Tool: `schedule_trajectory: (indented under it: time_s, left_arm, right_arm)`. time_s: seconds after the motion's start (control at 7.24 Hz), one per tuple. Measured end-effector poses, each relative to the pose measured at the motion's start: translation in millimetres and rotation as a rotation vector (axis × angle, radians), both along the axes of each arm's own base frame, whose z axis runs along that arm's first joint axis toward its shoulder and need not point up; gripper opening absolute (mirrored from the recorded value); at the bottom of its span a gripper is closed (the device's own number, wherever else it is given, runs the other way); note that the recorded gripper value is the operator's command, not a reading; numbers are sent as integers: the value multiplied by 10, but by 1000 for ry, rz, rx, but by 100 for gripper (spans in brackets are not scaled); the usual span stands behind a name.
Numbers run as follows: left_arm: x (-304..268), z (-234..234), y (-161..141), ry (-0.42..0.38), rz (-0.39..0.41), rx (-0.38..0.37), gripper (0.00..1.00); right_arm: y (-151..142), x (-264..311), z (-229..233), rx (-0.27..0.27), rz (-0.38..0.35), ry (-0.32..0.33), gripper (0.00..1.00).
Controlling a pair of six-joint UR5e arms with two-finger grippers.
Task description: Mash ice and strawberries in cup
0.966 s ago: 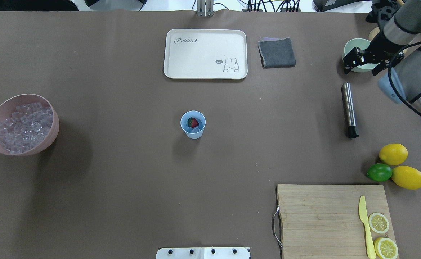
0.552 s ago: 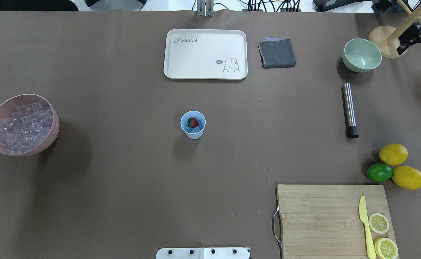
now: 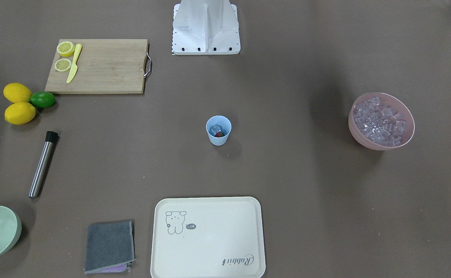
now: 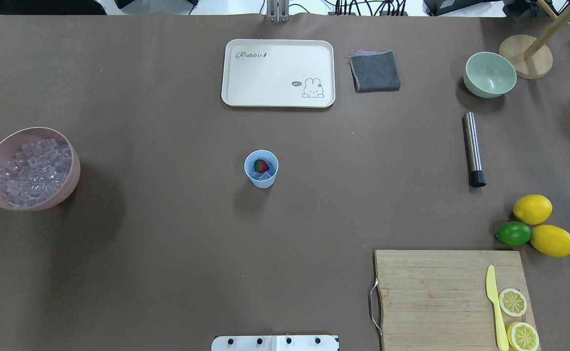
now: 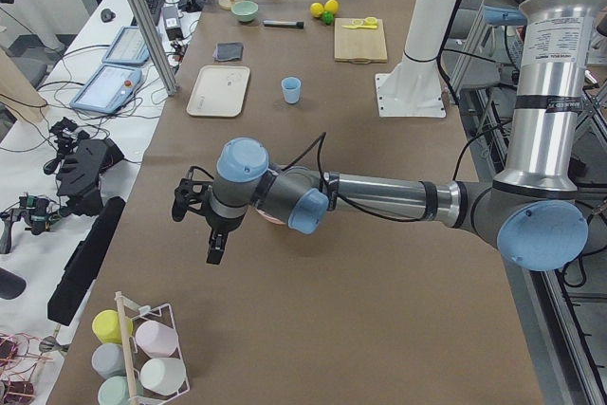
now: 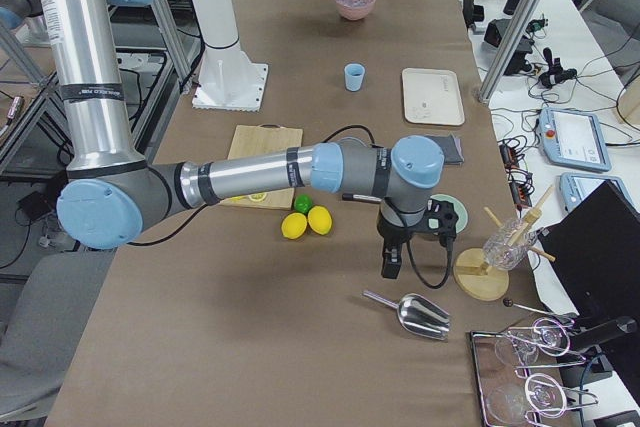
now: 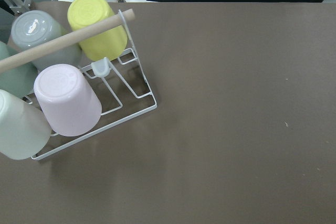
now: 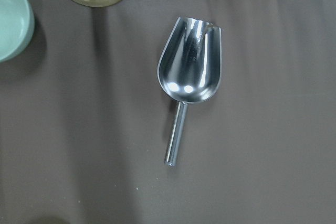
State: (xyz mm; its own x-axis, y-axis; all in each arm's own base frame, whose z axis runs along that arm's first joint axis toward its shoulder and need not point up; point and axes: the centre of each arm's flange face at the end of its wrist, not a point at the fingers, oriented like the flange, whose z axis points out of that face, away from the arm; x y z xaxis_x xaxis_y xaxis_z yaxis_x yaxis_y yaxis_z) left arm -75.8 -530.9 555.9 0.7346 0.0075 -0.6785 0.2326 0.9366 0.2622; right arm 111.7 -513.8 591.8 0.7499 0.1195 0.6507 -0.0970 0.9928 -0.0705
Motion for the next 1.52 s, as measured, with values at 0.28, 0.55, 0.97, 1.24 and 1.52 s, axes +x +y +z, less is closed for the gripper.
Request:
schedule_trajectory:
  time_s: [0.28, 0.55, 0.97, 1.24, 1.52]
  left_arm:
    - [-2, -180, 99, -27, 65, -15, 97]
    - [43, 205, 163, -39, 108, -42, 97]
    - [54, 450, 158, -43, 127, -37, 97]
    - [57, 475, 172, -40, 129, -39, 97]
    - [58, 484, 176, -39, 129, -41, 97]
  right_arm:
    - [254, 37, 264, -1, 6, 1, 100]
    - [473, 26, 846, 37, 4, 13, 100]
    - [527, 22, 1182, 44, 7, 13, 100]
    - [517, 16, 1177, 45, 8, 7, 100]
    - [391, -20, 938, 13, 3, -1, 100]
